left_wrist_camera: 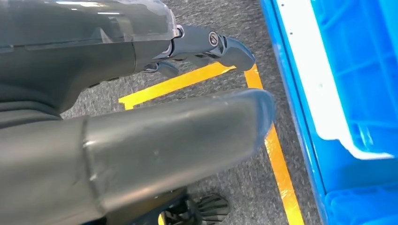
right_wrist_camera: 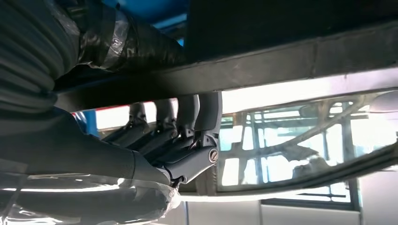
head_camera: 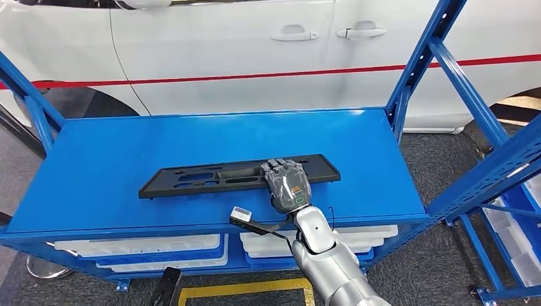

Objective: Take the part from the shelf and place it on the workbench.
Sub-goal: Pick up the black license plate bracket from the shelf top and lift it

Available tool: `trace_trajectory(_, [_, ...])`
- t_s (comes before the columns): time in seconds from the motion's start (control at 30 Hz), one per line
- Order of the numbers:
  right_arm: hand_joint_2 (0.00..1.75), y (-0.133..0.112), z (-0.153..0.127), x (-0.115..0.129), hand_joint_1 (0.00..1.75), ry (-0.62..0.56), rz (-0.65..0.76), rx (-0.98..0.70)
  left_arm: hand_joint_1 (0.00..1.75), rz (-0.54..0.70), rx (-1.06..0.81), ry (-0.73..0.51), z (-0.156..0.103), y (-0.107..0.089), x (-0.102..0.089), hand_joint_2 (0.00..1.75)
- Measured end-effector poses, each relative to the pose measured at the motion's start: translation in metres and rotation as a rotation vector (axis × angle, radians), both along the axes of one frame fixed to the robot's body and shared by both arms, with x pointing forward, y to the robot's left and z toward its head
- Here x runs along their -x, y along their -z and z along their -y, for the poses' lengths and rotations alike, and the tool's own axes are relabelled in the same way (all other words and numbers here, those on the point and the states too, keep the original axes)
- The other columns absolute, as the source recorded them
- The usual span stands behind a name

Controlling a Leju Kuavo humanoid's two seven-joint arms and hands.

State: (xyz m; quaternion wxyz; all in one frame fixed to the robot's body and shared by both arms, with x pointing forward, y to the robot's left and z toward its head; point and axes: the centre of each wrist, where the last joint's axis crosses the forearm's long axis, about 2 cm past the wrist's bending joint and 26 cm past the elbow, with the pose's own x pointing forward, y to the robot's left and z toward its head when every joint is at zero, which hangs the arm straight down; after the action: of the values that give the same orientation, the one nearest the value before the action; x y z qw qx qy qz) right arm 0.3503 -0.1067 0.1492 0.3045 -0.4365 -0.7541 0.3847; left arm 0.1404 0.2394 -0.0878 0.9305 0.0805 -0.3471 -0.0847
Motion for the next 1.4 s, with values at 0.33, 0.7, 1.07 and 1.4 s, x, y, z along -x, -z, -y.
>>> trace_trajectory(0.33, [1.75,-0.003,0.008,-0.002,1.75,0.0,0.012,-0.028,0.0,0.003,-0.01,-0.014,0.0,0.0,-0.001,0.0])
trace_trajectory(0.7, [1.75,-0.009,0.011,-0.004,1.75,0.006,0.032,-0.06,0.0,0.003,-0.017,-0.017,0.0,0.0,0.0,0.0])
trace_trajectory(1.07, [1.75,-0.021,0.018,0.0,1.75,-0.059,0.109,-0.148,0.0,-0.002,-0.087,-0.053,-0.003,0.002,0.007,0.0])
trace_trajectory(1.4, [1.75,-0.068,0.025,0.031,1.75,-0.123,0.366,-0.306,0.0,-0.06,-0.053,-0.032,-0.001,0.01,0.039,1.75])
